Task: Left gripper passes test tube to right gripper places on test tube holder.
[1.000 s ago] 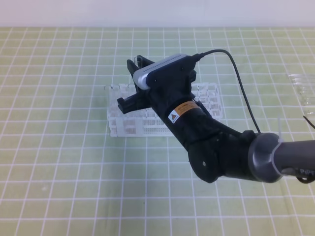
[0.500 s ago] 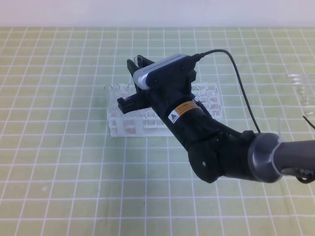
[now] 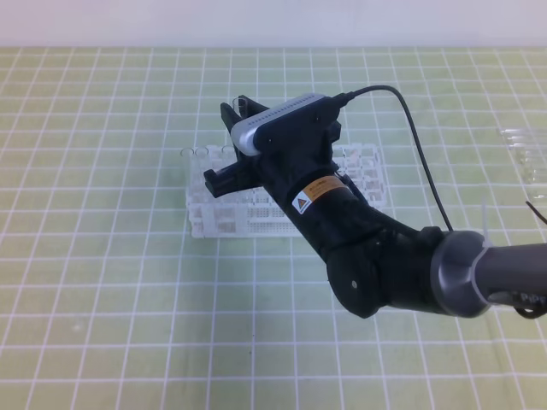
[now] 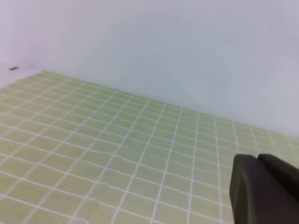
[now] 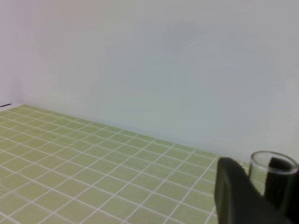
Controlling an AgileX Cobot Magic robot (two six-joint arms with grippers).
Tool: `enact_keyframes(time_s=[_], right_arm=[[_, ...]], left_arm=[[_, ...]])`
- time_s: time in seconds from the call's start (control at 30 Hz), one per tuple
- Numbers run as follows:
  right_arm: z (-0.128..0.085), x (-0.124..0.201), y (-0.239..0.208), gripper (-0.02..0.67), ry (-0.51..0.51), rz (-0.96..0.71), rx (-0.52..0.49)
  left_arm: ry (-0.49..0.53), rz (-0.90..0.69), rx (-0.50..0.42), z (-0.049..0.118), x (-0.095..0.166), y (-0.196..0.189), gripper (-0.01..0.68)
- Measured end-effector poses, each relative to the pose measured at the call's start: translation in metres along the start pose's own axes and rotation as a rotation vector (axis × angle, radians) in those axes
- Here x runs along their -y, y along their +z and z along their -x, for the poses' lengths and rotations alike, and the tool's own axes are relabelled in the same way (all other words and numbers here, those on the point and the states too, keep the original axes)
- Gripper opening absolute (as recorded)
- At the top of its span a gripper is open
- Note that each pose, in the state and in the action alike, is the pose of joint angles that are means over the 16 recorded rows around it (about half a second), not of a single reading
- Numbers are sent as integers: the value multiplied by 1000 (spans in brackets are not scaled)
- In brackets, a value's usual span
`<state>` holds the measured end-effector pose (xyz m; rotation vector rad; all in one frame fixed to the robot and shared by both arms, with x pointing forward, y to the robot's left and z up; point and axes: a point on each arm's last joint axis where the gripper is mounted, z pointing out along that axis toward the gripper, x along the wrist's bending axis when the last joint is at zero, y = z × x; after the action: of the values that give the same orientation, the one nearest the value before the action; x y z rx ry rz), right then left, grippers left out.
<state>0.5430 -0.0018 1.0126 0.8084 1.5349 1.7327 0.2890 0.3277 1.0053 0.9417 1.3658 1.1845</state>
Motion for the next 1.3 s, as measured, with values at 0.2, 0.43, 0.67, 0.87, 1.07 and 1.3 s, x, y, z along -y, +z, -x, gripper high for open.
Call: enact_keyframes(time_s=[0.2, 0.43, 0.67, 0.87, 1.07, 1.3], right_arm=[[0, 3, 0, 98, -12, -1, 1], [0, 6, 1, 98, -19, 3, 4], [0, 9, 2, 98, -22, 12, 7], [0, 12, 2, 98, -23, 15, 9], [0, 14, 2, 98, -23, 16, 10], [1, 14, 3, 98, -19, 15, 15]], left_arm=[[-107, 7, 42, 4, 1, 1, -2], [-103, -39, 94, 8, 10, 1, -2], [4, -130, 161, 13, 22, 0, -2], [113, -163, 203, 16, 26, -1, -2], [173, -132, 209, 17, 23, 0, -2], [81, -22, 190, 16, 15, 1, -2]])
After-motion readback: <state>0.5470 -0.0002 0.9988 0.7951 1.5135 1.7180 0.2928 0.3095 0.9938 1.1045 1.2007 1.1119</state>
